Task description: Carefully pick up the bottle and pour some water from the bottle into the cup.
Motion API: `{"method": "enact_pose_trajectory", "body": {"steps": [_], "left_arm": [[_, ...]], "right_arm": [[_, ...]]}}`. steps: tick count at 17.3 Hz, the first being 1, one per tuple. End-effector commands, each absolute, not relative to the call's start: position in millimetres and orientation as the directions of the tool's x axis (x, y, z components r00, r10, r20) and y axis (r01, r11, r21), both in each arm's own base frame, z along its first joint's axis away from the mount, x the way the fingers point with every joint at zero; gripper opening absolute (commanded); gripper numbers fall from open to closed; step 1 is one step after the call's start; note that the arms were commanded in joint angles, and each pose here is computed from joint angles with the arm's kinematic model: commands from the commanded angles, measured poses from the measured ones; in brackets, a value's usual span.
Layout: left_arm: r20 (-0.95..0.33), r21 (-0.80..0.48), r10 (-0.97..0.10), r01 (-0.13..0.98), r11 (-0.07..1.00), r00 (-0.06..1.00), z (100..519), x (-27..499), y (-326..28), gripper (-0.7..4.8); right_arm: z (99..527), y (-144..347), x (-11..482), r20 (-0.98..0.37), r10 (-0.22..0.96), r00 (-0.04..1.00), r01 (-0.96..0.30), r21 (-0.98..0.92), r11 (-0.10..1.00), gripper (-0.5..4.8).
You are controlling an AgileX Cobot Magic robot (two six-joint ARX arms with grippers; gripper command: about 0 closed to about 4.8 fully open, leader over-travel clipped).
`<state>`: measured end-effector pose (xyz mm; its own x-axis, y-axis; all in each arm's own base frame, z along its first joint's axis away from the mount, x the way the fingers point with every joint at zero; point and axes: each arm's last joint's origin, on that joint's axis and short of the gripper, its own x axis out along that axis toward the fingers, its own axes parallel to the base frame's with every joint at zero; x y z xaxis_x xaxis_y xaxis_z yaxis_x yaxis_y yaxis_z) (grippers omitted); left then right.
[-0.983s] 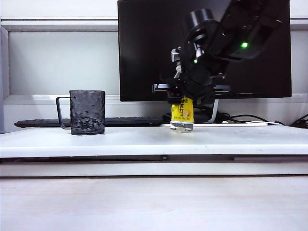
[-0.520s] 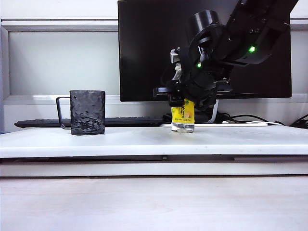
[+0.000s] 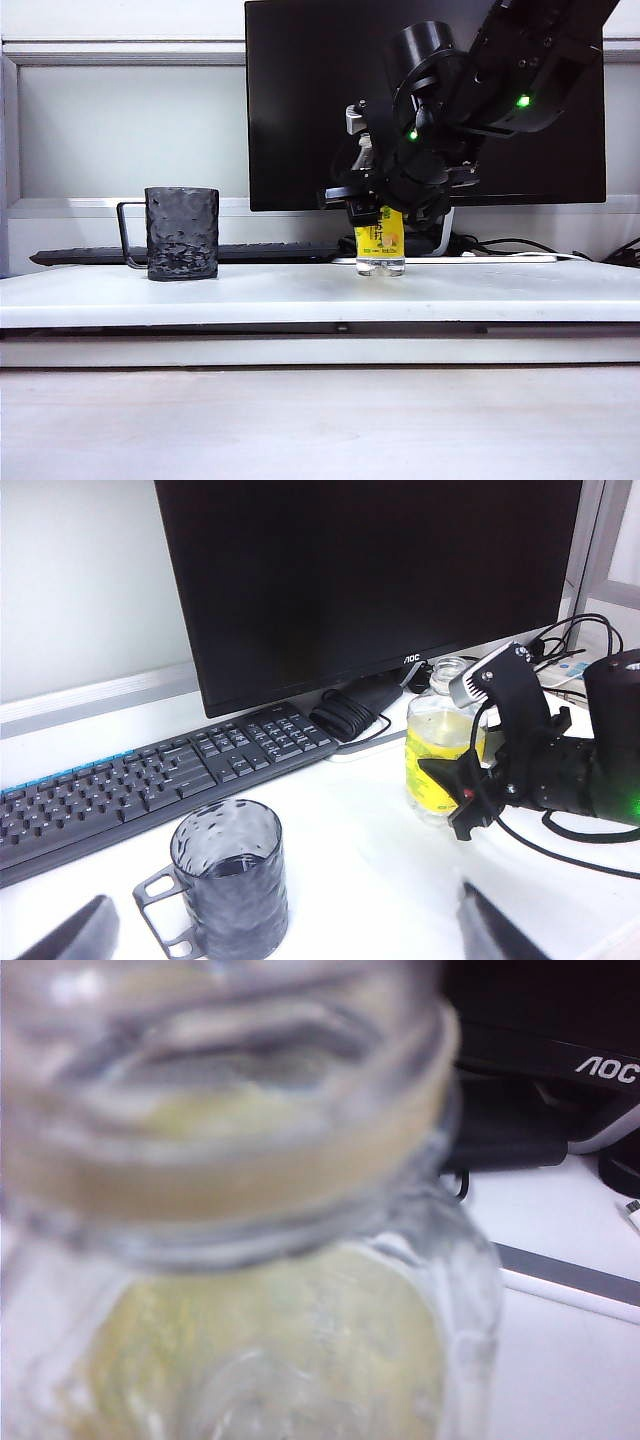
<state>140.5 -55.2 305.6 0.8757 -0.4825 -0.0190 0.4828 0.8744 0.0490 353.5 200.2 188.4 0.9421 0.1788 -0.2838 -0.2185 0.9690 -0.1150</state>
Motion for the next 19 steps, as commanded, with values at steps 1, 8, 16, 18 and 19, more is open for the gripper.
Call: {"method": "enact_pose_trajectory", "body": {"steps": [1, 8, 16, 18, 19], "left_arm": [[-0.007, 0.05, -0.479, 0.479, 0.876, 0.878, 307.4, 140.4, -54.8, 4.79], [-0.006, 0.043, -0.479, 0.479, 0.877, 0.878, 307.5, 140.3, -54.8, 4.79], [0.001, 0.044, -0.48, 0.479, 0.877, 0.878, 308.4, 140.0, -54.7, 4.79], [0.037, 0.05, -0.48, 0.478, 0.877, 0.877, 312.8, 134.6, -52.8, 4.79], [0.063, 0.054, -0.479, 0.476, 0.878, 0.876, 315.9, 129.9, -51.1, 4.79]], "right_arm": [[167.5, 197.3, 348.2, -0.417, 0.154, 0.896, -0.242, -0.166, 0.956, 3.03], [170.0, 198.1, 349.0, -0.394, 0.16, 0.905, -0.238, -0.158, 0.958, 4.79], [236.8, 190.5, 330.5, -0.258, 0.191, 0.947, -0.225, -0.113, 0.968, 4.79], [263.3, 189.3, 311.8, -0.25, 0.217, 0.944, -0.25, -0.108, 0.962, 4.79], [277.4, 188.1, 301.7, -0.234, 0.231, 0.944, -0.26, -0.099, 0.961, 4.79]]}}
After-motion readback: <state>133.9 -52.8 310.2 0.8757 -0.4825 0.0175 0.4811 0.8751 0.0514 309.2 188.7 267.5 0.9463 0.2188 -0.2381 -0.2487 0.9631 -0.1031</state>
